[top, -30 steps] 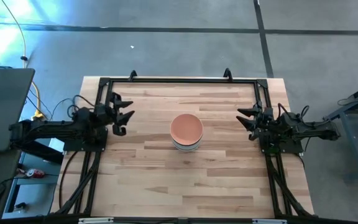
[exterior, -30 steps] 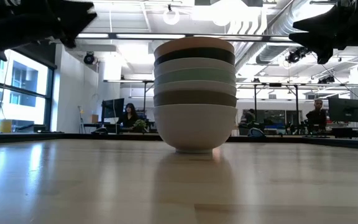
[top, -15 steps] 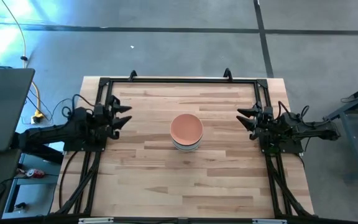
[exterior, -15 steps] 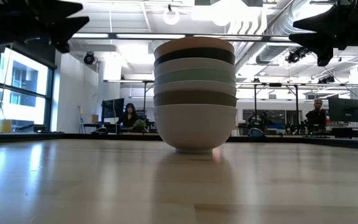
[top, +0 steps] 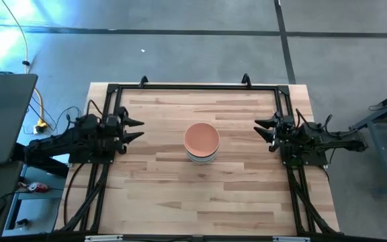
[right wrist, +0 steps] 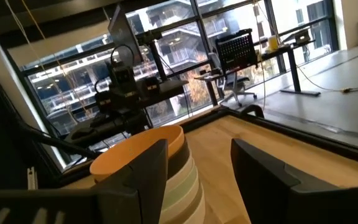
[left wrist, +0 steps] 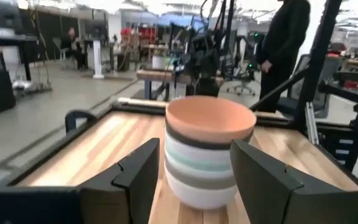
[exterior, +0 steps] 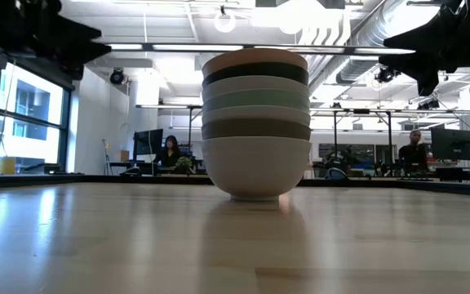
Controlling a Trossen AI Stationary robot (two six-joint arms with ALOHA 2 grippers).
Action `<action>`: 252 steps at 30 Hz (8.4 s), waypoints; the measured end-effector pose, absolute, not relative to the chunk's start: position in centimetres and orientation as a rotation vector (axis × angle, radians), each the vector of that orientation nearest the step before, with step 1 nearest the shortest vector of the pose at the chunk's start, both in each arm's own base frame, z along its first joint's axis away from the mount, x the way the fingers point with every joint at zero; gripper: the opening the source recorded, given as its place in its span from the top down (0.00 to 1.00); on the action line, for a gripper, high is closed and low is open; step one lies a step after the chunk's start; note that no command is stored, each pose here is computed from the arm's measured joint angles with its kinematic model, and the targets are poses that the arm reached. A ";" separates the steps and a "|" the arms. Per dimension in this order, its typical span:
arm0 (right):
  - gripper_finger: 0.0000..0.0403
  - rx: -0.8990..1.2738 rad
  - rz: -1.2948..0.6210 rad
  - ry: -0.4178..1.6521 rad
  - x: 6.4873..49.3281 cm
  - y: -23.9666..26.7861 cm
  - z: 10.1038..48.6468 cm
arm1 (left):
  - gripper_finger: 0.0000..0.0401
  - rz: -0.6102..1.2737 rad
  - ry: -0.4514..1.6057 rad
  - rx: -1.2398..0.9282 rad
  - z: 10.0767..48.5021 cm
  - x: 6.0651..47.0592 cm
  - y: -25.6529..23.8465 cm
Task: Nest bowls inside each other
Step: Return to Home Position
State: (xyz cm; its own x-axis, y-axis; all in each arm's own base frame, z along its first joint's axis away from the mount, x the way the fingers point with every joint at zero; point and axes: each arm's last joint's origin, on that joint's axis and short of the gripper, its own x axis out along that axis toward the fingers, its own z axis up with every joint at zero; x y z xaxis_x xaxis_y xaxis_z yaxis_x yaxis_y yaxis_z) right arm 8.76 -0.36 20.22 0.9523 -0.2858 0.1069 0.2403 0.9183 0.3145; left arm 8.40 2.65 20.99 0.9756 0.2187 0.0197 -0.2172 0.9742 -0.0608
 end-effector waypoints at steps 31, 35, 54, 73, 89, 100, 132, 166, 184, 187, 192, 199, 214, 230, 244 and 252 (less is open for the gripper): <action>0.58 0.284 -0.275 -0.135 8.8 -0.4 20.1 | 0.61 0.252 -0.182 -0.007 18.5 9.2 3.0; 0.58 0.285 -0.277 -0.113 8.8 -0.4 19.9 | 0.63 0.241 -0.150 -0.016 18.1 9.2 3.0; 0.58 0.278 -0.280 -0.006 8.8 -0.3 18.8 | 0.69 0.184 -0.127 -0.088 17.9 9.3 2.9; 0.58 0.215 -0.117 0.023 8.9 0.1 18.8 | 0.67 0.070 -0.162 -0.051 18.3 9.3 2.5; 0.58 0.039 -0.169 0.030 8.9 0.0 18.8 | 0.67 -0.099 -0.189 0.071 18.6 9.2 2.0; 0.58 -0.011 -0.149 0.035 8.9 0.0 18.8 | 0.67 -0.050 -0.195 0.028 18.7 9.2 2.2; 0.58 0.022 -0.112 0.034 8.9 0.2 18.8 | 0.67 0.145 -0.114 -0.046 17.8 9.3 2.8; 0.58 0.047 -0.110 0.032 8.9 0.2 18.8 | 0.67 0.144 -0.114 -0.045 17.8 9.3 2.8; 0.58 0.047 -0.111 0.032 8.9 0.2 18.8 | 0.67 0.144 -0.114 -0.045 17.8 9.3 2.8; 0.58 0.047 -0.111 0.032 8.9 0.2 18.8 | 0.67 0.144 -0.114 -0.045 17.8 9.3 2.8; 0.58 0.047 -0.111 0.033 8.9 0.2 18.8 | 0.67 0.144 -0.114 -0.045 17.8 9.3 2.8; 0.58 0.047 -0.111 0.032 8.9 0.2 18.8 | 0.67 0.144 -0.114 -0.045 17.8 9.3 2.8; 0.58 0.047 -0.110 0.032 8.9 0.2 18.8 | 0.67 0.144 -0.114 -0.045 17.8 9.3 2.8; 0.58 0.047 -0.110 0.032 8.9 0.2 18.8 | 0.67 0.144 -0.114 -0.045 17.8 9.3 2.8; 0.58 0.047 -0.111 0.033 8.9 0.2 18.8 | 0.67 0.144 -0.114 -0.045 17.8 9.3 2.8; 0.58 0.047 -0.111 0.033 8.9 0.2 18.8 | 0.67 0.144 -0.114 -0.045 17.8 9.3 2.8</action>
State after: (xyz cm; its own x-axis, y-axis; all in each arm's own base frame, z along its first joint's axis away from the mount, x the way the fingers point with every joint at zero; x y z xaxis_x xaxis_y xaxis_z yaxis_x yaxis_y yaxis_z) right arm 8.91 0.16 18.80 0.9933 -0.1097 -0.0351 0.1112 0.9928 0.0451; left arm 9.34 2.77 17.81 0.9831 0.1459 0.1103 -0.1407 0.9886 -0.0531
